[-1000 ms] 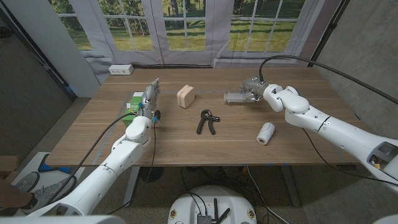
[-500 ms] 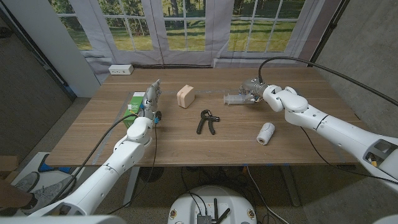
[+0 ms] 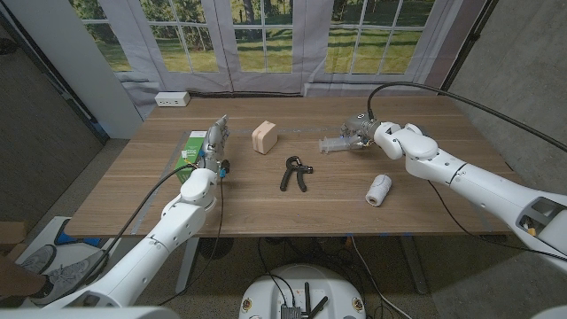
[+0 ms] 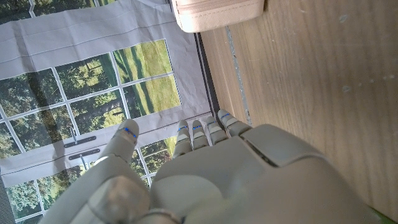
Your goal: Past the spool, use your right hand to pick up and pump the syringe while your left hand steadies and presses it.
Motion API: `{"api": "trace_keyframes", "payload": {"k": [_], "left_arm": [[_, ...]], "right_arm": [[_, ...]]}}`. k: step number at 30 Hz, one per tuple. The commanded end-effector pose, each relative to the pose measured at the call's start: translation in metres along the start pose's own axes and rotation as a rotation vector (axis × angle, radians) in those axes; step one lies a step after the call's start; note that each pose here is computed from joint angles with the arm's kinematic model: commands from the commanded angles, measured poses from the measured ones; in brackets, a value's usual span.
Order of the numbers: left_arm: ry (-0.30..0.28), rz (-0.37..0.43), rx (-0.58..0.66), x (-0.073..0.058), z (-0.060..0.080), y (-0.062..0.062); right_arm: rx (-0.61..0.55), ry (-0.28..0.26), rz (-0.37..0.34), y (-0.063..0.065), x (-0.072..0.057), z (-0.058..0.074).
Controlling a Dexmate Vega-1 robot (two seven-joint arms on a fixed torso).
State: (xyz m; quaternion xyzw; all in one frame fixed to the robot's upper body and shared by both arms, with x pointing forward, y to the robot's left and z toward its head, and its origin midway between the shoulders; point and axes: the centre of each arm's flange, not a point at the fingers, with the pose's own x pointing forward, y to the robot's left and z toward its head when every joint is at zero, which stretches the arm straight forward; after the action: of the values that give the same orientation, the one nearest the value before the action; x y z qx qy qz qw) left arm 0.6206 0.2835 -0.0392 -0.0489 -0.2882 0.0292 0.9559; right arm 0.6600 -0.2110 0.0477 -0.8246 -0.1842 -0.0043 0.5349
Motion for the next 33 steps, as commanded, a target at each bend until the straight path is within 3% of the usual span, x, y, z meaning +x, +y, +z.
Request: {"api": "trace_keyframes", "payload": {"k": [1, 33], "left_arm": [[0.000, 0.003, -0.003, -0.007, 0.000, 0.002], [0.010, 0.015, -0.013, -0.018, -0.005, 0.005]], "right_arm": [[-0.007, -0.007, 0.062, 0.001, 0.001, 0.004], [-0.027, -0.036, 0.214, -0.013, -0.001, 0.008]]}}
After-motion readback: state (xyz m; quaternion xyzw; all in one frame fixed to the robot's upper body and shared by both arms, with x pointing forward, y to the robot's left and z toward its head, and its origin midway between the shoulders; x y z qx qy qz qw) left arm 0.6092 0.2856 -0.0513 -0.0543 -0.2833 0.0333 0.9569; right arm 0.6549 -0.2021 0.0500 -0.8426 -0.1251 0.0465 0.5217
